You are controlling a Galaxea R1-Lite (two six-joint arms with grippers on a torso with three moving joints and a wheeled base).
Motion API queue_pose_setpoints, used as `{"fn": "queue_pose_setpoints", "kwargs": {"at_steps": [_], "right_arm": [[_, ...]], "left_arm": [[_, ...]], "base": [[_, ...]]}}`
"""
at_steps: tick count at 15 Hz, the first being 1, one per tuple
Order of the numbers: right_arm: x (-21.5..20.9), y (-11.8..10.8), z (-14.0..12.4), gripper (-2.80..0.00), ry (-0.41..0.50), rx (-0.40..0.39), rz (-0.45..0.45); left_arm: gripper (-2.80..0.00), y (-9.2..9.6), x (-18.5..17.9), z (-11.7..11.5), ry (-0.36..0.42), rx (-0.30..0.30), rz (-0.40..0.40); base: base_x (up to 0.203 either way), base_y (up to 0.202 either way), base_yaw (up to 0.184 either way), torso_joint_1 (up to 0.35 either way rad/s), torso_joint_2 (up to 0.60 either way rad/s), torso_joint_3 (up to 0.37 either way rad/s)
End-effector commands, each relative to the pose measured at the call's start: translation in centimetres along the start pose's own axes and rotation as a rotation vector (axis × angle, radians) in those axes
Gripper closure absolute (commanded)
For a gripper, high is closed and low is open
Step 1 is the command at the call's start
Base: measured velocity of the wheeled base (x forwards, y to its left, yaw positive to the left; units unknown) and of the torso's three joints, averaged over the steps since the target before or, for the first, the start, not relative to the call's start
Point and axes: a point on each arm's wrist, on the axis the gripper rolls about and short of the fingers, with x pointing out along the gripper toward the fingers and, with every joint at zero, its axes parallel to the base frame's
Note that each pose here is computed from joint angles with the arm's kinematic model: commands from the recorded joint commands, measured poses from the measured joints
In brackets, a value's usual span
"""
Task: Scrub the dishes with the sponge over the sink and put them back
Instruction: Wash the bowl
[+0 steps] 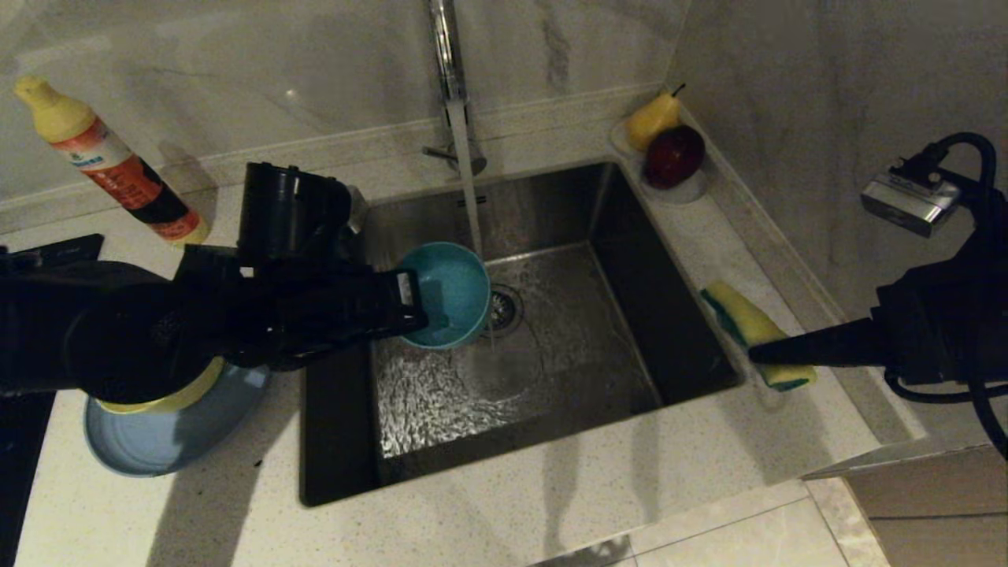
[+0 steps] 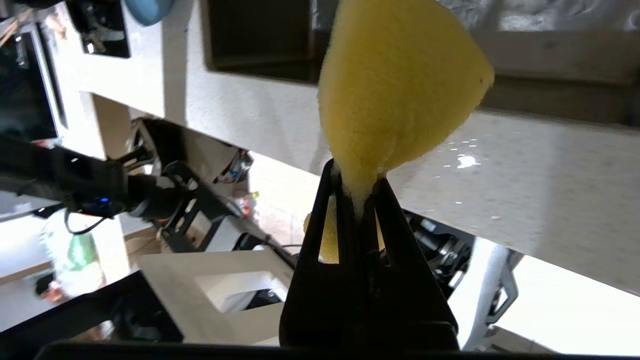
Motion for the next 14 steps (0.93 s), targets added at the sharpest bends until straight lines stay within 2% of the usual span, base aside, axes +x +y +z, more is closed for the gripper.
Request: {"fn": "queue_pose_setpoints", "kwargs": {"at_steps": [1, 5, 8, 14], "right_arm": [[0.2, 0.5, -0.1, 0.00, 0.012, 0.027, 0.022], [-0.3, 1.0, -0.4, 0.00, 0.020, 0.061, 0.078], [-0.8, 1.3, -0.8, 0.00, 0.034, 0.090, 0.130], [-0.1, 0.5, -2.1, 0.00, 0.076, 0.112, 0.119]], "left_arm": [[0.00, -0.7, 0.8, -0.3, 0.012, 0.007, -0.010], [0.00, -0.9, 2.2, -0.7, 0.028, 0.011, -0.002], [0.00, -1.4, 3.4, -0.2, -0.004, -0.001, -0.010], [0.00, -1.9, 4.9, 0.4, -0.025, -0.018, -0.016]], "base": [[0.000, 0.000, 0.000, 0.000, 0.00, 0.000], [0.000, 0.000, 0.000, 0.000, 0.00, 0.000], [0.000, 0.000, 0.000, 0.000, 0.00, 0.000], [0.000, 0.000, 0.000, 0.000, 0.00, 0.000]]}}
